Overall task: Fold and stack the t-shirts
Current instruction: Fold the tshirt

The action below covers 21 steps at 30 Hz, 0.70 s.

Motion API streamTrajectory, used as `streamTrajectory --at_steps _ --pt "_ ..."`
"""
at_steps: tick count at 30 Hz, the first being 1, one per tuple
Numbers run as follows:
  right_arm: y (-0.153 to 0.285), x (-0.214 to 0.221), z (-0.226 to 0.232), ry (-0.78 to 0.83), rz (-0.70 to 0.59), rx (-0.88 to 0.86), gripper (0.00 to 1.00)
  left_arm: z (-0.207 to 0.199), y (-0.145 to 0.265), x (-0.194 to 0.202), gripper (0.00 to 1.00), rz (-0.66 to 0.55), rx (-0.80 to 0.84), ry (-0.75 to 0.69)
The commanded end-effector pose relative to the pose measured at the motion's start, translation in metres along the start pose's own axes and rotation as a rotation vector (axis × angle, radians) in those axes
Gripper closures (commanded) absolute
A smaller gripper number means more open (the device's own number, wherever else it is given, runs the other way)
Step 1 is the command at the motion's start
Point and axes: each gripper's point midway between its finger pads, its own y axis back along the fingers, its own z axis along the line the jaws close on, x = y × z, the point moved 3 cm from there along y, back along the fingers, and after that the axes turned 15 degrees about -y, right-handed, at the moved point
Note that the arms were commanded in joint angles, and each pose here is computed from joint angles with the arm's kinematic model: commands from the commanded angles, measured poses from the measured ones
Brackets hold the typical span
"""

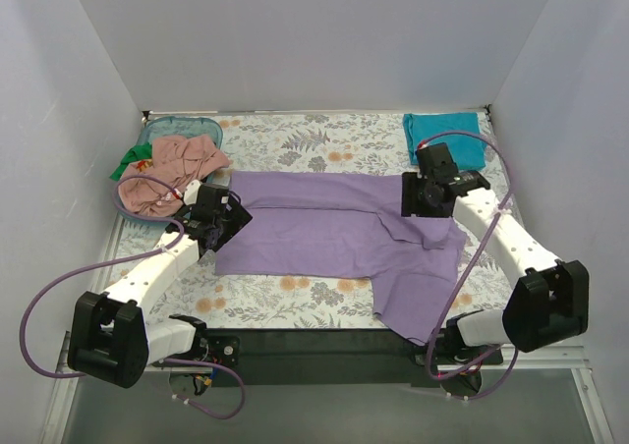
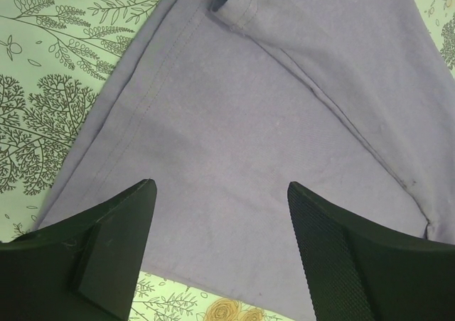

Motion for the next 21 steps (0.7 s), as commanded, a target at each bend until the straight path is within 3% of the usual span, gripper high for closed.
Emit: streamTrajectory --at_steps 1,5,6,17,21 --pt "-0.015 0.036 0.039 0.172 0.075 -0.134 0.34 -0.002 0.007 0.002 0.21 0.0 0.029 -0.01" --pt "-0.041 0.045 0.048 0.213 0.12 -0.091 0.38 0.0 0.011 0.006 0.2 0.013 0.031 0.002" --pt "-0.048 0.046 0.048 0.213 0.129 -0.071 0.4 0.001 0.014 0.004 0.11 0.003 0.031 0.007" --pt "-0.089 0.056 0.042 0.236 0.187 0.029 0.58 0.017 0.021 0.022 0.11 0.041 -0.007 0.058" --pt "-0.094 0.06 0.038 0.24 0.201 0.054 0.6 0.019 0.024 0.023 0.11 0.043 -0.012 0.068"
